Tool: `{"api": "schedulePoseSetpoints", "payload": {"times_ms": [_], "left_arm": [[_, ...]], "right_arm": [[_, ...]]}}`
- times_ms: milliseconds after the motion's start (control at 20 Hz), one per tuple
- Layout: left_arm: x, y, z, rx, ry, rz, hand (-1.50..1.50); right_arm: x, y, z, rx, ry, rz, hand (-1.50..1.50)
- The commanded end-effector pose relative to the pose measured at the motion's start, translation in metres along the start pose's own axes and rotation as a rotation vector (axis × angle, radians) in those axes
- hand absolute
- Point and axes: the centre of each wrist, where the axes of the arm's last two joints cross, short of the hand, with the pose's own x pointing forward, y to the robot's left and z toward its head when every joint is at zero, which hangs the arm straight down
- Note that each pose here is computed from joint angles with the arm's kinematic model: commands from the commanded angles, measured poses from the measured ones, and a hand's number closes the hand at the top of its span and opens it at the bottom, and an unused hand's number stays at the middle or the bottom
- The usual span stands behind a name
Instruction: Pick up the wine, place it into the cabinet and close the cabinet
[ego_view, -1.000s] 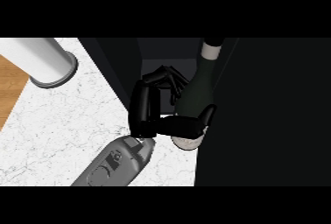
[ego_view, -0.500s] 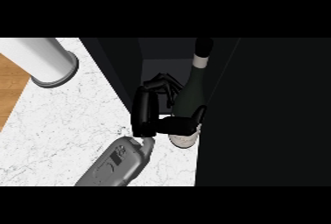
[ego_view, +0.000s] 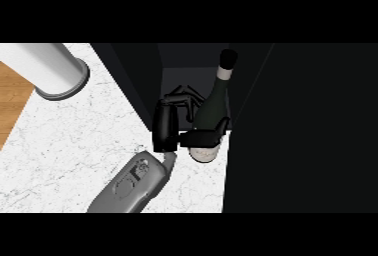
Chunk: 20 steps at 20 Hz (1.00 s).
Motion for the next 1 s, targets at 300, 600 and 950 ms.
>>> {"api": "schedulePoseSetpoints", "payload": {"times_ms": [300, 600, 950], "left_arm": [[-0.013, 0.021, -0.037, 0.06, -0.013, 0.042, 1.5], [-0.022, 0.021, -0.041, 0.064, 0.039, 0.027, 1.5], [-0.021, 0.028, -0.07, 0.049, 0.085, 0.027, 1.5]], "right_arm": [[0.017, -0.002, 0.007, 0.014, -0.07, -0.017, -1.5], [0.02, -0.006, 0.025, 0.025, -0.086, -0.048, -1.5], [0.016, 0.004, 0.021, 0.009, -0.058, -0.044, -1.5]]}}
